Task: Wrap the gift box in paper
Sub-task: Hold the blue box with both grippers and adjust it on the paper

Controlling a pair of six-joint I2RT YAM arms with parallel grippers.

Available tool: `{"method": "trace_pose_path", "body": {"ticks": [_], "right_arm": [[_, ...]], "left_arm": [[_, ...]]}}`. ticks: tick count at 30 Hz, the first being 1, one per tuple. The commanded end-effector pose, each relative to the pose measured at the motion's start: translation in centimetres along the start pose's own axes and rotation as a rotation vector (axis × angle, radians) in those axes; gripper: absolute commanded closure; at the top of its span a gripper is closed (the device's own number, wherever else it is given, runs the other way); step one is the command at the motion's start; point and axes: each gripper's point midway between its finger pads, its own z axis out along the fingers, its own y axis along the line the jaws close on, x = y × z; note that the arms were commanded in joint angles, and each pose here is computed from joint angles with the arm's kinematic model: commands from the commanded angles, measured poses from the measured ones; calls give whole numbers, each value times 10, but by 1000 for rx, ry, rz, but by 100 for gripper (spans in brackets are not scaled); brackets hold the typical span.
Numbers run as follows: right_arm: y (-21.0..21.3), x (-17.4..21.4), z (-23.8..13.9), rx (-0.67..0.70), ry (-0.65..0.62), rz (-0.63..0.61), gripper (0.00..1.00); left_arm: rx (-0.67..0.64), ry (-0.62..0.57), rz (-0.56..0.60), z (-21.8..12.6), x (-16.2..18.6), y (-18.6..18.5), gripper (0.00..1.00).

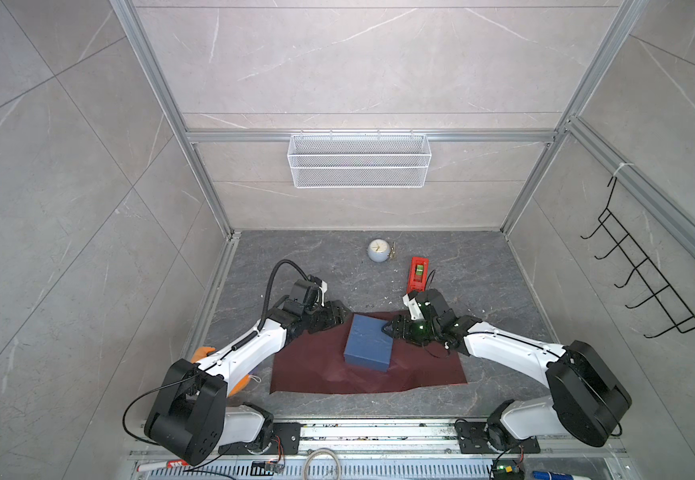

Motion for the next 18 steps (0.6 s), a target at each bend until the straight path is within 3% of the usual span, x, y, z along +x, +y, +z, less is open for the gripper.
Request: {"method": "trace_pose_path", "body": {"ticks": [1, 18], "right_arm": [[0, 5, 8, -14, 18, 26, 27], [25, 2, 9, -97, 12, 14, 33]], "left_arm": [[57, 106, -25, 13, 25, -13, 26], [139, 221, -26, 3, 61, -30, 33]]}}
